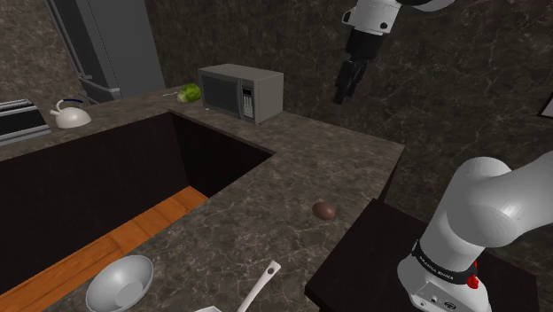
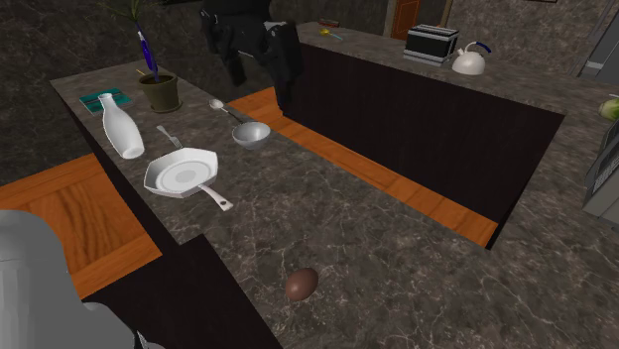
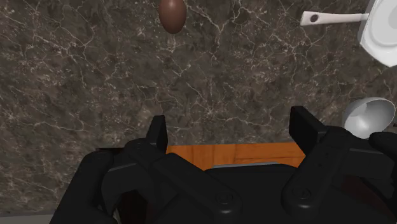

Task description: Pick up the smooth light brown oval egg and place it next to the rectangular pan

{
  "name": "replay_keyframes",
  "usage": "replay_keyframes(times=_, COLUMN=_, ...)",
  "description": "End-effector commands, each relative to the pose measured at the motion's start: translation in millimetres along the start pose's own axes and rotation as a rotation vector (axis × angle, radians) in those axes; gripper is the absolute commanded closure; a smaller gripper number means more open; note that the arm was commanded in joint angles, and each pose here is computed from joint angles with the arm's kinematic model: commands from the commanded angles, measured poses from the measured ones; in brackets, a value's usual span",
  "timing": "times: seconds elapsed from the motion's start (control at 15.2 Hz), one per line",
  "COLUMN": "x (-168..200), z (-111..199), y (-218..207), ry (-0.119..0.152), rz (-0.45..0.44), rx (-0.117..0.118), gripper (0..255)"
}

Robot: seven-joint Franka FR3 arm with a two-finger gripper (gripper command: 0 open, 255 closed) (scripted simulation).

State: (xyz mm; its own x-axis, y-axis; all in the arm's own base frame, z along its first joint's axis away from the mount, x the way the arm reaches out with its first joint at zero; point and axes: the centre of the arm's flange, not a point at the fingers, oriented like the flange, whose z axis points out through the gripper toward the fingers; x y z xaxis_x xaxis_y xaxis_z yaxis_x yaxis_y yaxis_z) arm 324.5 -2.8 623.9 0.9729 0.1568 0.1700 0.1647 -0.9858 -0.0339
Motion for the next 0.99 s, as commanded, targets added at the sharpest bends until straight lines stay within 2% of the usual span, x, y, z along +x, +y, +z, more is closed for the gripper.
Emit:
replay_keyframes(times=0.0, x=0, z=0, y=0, ry=0.000, rz=0.000, rx=0.000, gripper=0)
replay_keyframes(times=0.92, x=-3, z=180, y=52, ry=-0.063, rz=0.045, rx=0.061, gripper=0)
